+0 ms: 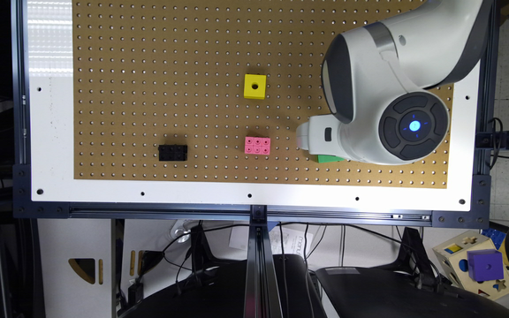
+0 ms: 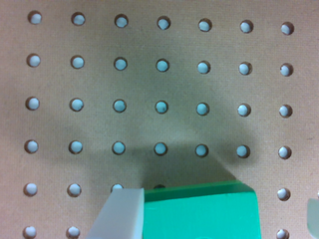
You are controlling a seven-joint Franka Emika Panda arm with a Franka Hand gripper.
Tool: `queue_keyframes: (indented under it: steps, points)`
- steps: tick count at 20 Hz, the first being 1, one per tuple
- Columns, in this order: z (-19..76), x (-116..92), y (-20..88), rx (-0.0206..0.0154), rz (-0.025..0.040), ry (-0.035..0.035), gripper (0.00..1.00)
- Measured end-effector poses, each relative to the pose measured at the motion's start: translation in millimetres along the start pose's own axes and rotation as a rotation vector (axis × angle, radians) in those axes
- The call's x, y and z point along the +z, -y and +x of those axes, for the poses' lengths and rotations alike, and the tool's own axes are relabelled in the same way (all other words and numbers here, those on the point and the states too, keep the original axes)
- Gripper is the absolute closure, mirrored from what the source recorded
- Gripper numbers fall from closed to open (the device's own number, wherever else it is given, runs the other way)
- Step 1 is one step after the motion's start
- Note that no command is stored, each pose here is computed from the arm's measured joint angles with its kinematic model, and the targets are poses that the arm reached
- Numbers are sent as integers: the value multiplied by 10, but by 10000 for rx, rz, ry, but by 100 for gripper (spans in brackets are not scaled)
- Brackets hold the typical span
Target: Pick up green block.
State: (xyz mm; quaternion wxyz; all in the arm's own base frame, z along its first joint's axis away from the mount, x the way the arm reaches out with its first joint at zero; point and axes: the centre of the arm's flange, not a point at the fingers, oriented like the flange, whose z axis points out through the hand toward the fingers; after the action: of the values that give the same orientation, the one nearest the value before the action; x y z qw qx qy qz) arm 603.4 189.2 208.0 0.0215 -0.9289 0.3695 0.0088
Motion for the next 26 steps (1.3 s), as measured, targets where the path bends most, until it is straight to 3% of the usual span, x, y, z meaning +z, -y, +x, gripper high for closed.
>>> queue_keyframes:
  steps: [3, 5, 7, 10, 12, 17, 20, 22, 25, 26]
  points:
    - [60, 3, -22, 82, 7, -58, 0]
    - [171, 34, -31, 163, 73, -164, 0]
    - [272, 70, 7, 225, 137, -215, 0]
    - [351, 150, 84, 263, 193, -243, 0]
    - [360, 175, 117, 252, 217, -245, 0]
    - [283, 173, 175, 152, 263, -195, 0]
    - [184, 229, 177, 94, 137, -70, 0]
    - [154, 252, 170, 69, 85, -35, 0]
    - [158, 305, 107, 115, -61, 25, 0]
    - [156, 306, 105, 113, -70, 30, 0]
